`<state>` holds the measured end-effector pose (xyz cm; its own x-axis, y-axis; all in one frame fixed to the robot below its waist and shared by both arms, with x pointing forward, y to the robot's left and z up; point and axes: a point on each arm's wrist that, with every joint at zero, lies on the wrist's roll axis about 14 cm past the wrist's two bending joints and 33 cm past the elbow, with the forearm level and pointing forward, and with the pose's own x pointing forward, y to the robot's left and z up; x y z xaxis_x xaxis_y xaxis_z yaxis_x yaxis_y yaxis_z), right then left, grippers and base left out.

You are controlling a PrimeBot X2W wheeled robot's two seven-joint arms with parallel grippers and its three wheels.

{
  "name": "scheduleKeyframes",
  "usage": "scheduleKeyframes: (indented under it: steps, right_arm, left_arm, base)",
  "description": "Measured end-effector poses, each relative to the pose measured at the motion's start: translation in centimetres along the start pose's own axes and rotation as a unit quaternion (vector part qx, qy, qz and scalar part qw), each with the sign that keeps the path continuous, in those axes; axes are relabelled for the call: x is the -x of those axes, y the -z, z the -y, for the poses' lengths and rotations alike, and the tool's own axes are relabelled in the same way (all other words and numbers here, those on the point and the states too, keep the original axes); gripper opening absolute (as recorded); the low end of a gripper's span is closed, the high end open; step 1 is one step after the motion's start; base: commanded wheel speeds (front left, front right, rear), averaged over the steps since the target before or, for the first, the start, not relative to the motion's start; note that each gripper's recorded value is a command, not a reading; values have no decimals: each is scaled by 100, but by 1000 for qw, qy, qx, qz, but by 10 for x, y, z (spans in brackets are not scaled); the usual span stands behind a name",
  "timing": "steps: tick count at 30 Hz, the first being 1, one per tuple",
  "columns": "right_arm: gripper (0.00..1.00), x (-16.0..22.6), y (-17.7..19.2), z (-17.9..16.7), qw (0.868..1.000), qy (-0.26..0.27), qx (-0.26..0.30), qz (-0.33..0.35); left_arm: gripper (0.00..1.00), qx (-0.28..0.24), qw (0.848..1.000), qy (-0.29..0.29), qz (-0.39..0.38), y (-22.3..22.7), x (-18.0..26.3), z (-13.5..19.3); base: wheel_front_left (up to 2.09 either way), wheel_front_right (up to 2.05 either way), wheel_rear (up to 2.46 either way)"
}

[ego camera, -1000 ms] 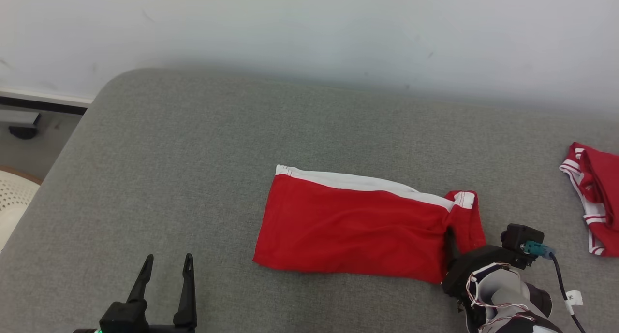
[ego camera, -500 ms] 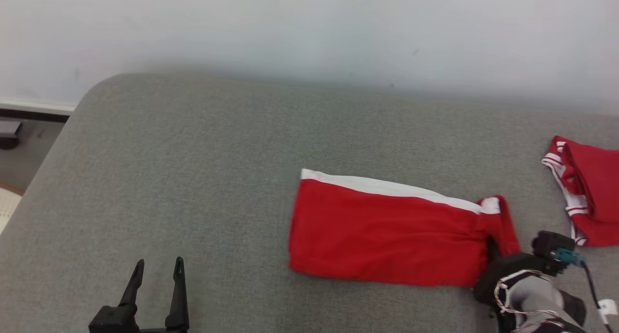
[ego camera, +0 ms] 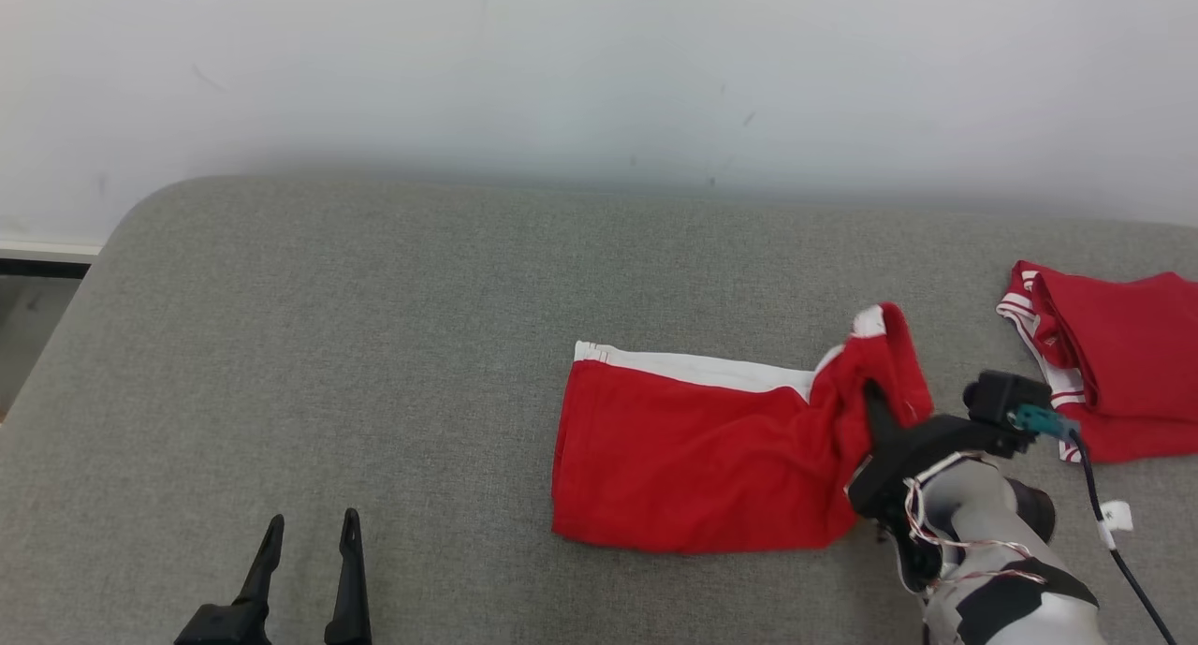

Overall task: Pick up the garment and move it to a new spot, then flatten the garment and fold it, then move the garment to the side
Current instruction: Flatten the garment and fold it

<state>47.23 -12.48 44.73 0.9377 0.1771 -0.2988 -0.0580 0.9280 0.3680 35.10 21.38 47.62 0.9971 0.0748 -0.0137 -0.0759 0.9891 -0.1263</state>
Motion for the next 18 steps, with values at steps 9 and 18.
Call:
scheduleKeyframes:
  steps: [9,18]
  right_arm:
    - [0,-8,-11,-82,992,-112,-50,-8]
    - [0,-17,13,-130,984,-167,-50,-48]
  left_arm:
    - [100,7,1000,-7,-3,2,4,-2]
    - [100,13,1000,-13,-4,2,7,-4]
  base:
    - [0,0,0]
    - [0,0,0]
